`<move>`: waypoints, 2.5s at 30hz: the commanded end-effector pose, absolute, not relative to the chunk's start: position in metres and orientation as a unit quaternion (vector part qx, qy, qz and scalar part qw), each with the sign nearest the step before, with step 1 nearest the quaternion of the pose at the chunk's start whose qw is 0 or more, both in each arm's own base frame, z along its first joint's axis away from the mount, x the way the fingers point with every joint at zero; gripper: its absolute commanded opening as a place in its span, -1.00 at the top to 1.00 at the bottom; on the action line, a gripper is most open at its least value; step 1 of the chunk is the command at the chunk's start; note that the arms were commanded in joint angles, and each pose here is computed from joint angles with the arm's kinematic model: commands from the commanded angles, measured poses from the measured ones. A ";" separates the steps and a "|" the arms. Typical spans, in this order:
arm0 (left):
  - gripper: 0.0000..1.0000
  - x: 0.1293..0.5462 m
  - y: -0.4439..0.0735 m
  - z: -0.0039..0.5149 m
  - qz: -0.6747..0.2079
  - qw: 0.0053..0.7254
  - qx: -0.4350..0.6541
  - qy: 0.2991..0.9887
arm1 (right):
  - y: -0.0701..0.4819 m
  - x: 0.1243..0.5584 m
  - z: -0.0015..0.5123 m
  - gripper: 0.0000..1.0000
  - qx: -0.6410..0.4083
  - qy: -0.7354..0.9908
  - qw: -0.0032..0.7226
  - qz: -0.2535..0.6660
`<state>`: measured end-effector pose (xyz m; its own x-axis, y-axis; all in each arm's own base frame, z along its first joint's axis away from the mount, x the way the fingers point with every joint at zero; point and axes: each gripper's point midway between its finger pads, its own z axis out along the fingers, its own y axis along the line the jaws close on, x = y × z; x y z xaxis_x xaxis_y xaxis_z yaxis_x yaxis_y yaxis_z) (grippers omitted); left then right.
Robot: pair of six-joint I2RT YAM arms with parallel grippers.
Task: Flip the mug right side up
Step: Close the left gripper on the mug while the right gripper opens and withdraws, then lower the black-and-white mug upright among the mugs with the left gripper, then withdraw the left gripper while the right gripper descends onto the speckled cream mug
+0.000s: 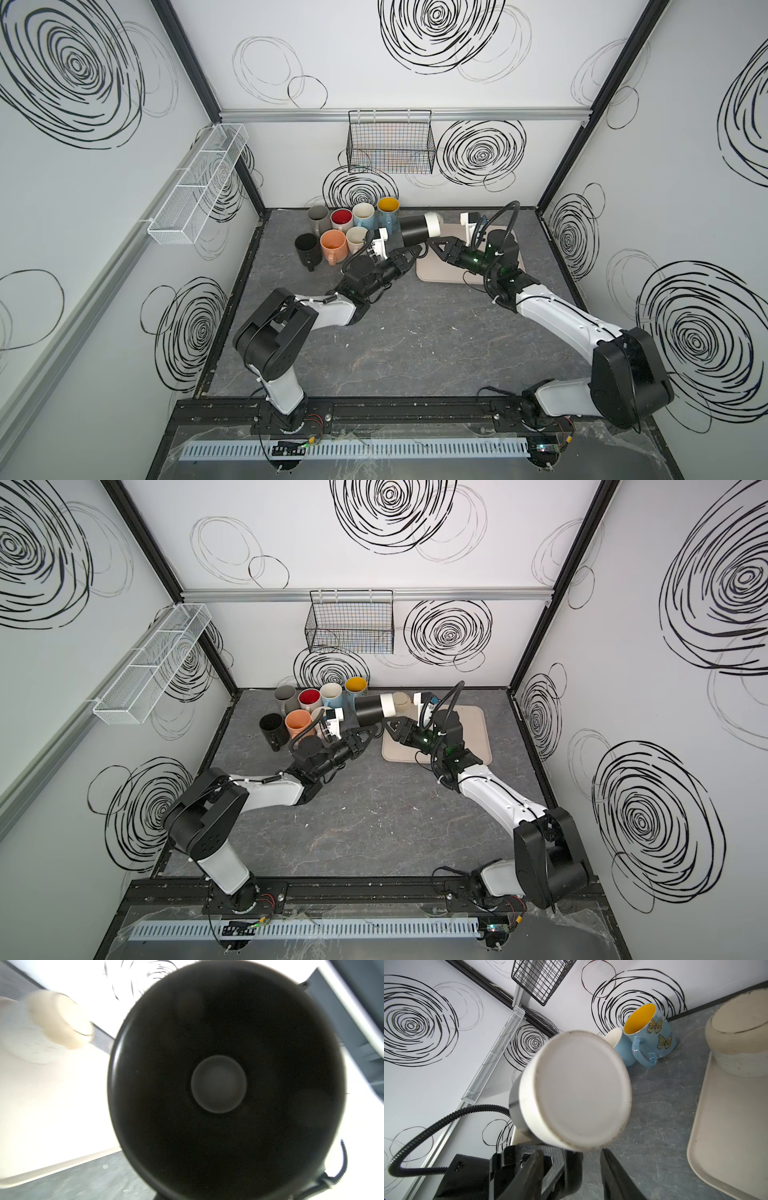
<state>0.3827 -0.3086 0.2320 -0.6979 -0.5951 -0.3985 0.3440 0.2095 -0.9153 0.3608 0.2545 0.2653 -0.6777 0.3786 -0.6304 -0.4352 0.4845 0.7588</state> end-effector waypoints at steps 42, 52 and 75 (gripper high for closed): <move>0.65 0.524 -0.195 0.112 0.113 0.377 0.051 0.918 | 0.182 0.568 0.159 -0.22 0.004 0.872 0.386 0.300; 0.32 0.526 -0.191 0.093 0.125 0.360 0.052 0.923 | 0.185 0.599 0.133 -0.26 -0.015 0.873 0.397 0.281; -0.30 0.498 -0.191 0.158 0.060 0.399 0.030 0.914 | 0.214 0.649 0.136 -0.25 -0.073 0.847 0.413 0.327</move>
<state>0.4968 -0.1860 0.1350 -0.7197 0.1399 -0.6800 0.0117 0.9818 0.1896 0.6491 0.2030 0.1434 -0.6260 0.1711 -0.7608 -0.3624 0.8000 0.4781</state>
